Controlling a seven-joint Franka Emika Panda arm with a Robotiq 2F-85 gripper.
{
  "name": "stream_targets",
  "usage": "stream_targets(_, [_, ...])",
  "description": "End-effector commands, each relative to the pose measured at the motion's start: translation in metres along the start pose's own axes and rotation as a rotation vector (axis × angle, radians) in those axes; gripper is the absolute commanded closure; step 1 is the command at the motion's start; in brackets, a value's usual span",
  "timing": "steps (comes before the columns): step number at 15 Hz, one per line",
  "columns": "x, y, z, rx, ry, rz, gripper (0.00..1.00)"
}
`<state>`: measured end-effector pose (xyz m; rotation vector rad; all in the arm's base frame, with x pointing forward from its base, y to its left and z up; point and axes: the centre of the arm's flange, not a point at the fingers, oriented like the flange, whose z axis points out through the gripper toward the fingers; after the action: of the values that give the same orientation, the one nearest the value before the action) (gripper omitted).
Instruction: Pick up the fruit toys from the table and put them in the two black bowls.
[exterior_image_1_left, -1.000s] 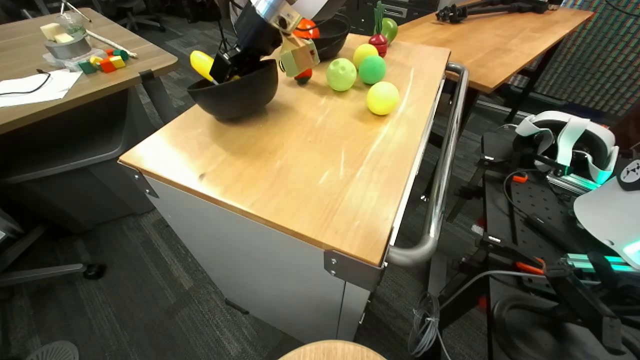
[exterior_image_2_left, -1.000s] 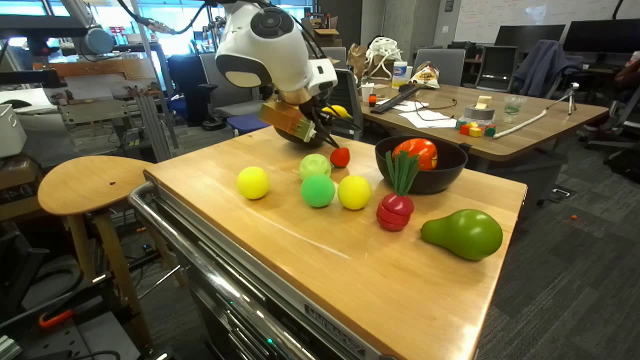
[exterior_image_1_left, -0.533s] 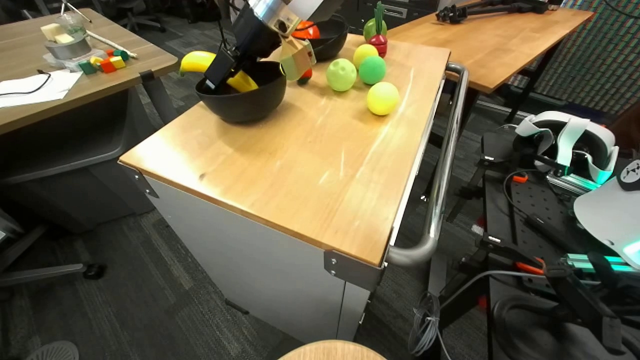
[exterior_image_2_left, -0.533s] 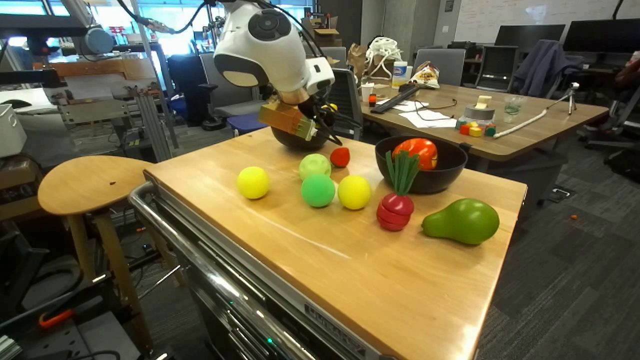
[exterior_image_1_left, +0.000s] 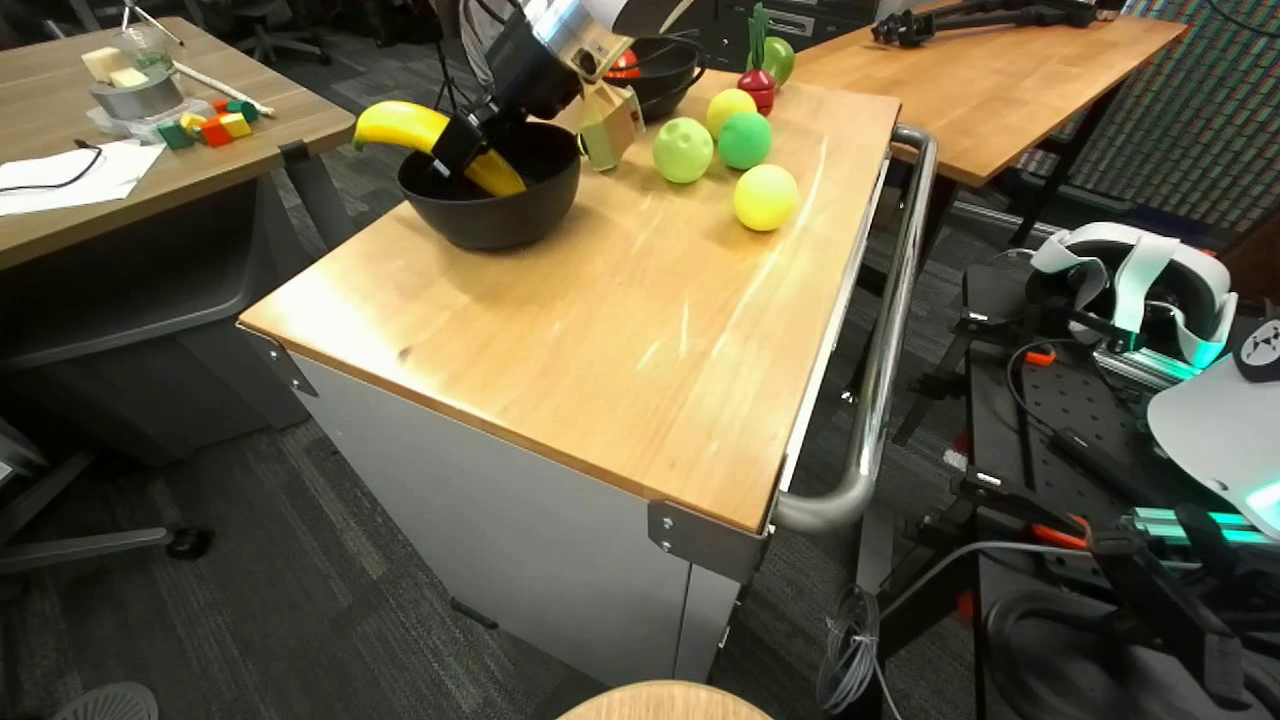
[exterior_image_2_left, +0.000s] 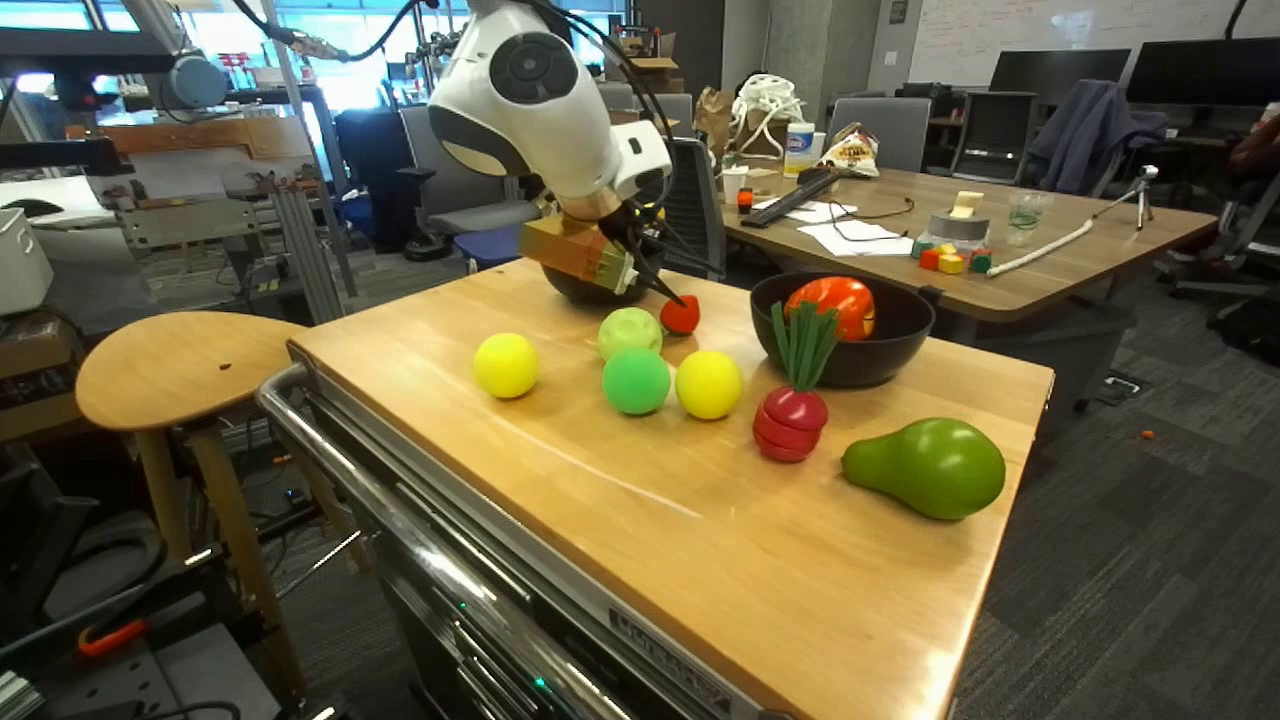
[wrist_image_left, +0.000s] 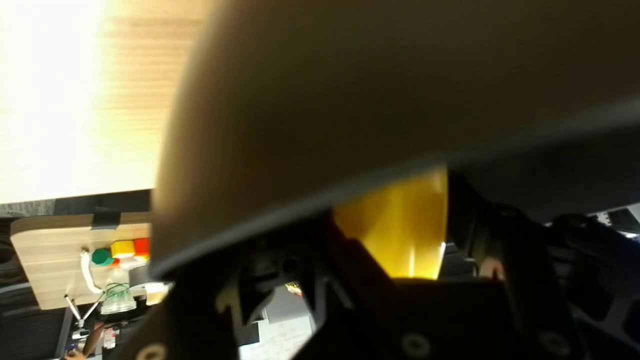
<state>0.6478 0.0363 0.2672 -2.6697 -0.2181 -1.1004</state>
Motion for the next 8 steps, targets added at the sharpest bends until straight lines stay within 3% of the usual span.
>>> stream_targets(1, [-0.009, 0.001, -0.030, 0.013, 0.045, 0.024, 0.73])
stream_targets(5, [-0.010, 0.002, -0.055, 0.016, 0.073, 0.046, 0.99])
stream_targets(8, [-0.009, -0.001, -0.074, 0.033, 0.106, 0.051, 1.00])
